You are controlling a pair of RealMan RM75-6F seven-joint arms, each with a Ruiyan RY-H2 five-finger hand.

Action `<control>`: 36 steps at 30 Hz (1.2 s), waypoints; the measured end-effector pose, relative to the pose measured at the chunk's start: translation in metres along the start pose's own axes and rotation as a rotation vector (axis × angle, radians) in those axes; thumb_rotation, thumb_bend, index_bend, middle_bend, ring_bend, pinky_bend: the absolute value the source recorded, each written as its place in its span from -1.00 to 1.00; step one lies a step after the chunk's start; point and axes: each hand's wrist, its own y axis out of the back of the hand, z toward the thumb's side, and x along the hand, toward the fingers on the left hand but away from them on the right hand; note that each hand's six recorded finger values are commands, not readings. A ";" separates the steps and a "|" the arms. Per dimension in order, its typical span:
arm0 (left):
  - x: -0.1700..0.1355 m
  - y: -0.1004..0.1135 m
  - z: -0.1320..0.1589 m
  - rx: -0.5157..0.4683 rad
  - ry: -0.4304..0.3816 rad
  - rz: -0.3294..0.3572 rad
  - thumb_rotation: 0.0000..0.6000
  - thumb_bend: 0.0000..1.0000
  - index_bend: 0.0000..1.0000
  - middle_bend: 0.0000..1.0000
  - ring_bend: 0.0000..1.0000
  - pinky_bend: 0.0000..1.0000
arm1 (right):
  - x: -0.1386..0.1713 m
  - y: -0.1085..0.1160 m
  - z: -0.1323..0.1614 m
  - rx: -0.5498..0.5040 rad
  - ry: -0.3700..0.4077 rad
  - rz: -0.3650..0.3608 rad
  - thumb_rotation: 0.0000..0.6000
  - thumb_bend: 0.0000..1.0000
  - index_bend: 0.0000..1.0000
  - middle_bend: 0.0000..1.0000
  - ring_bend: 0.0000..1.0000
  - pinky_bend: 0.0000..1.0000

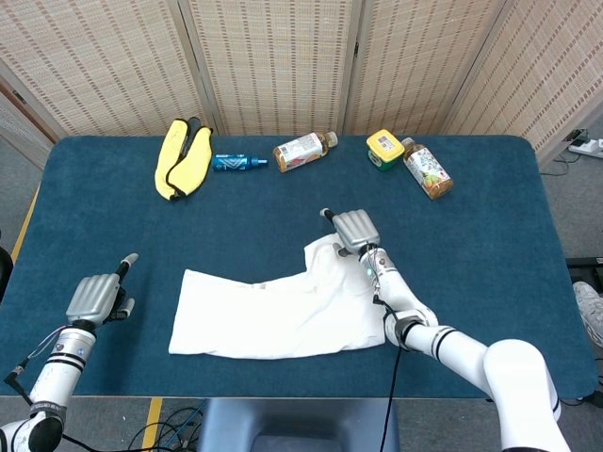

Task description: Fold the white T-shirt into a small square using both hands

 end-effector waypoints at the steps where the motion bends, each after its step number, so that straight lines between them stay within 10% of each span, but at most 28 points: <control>1: 0.000 0.000 0.000 0.000 0.001 -0.001 1.00 -0.10 -1.00 0.83 0.70 0.93 | 0.000 -0.002 0.001 0.008 0.000 0.015 1.00 -0.24 -0.73 0.75 0.93 1.00; 18: 0.002 -0.004 -0.002 -0.005 0.007 -0.010 1.00 -0.10 -1.00 0.83 0.70 0.93 | 0.001 -0.021 0.001 0.095 -0.009 0.116 1.00 -0.20 -0.28 0.75 0.93 1.00; 36: -0.001 -0.005 -0.003 -0.009 0.002 -0.004 1.00 -0.10 -1.00 0.83 0.70 0.93 | 0.030 -0.012 -0.001 0.047 0.037 -0.037 1.00 0.10 0.15 0.84 0.94 1.00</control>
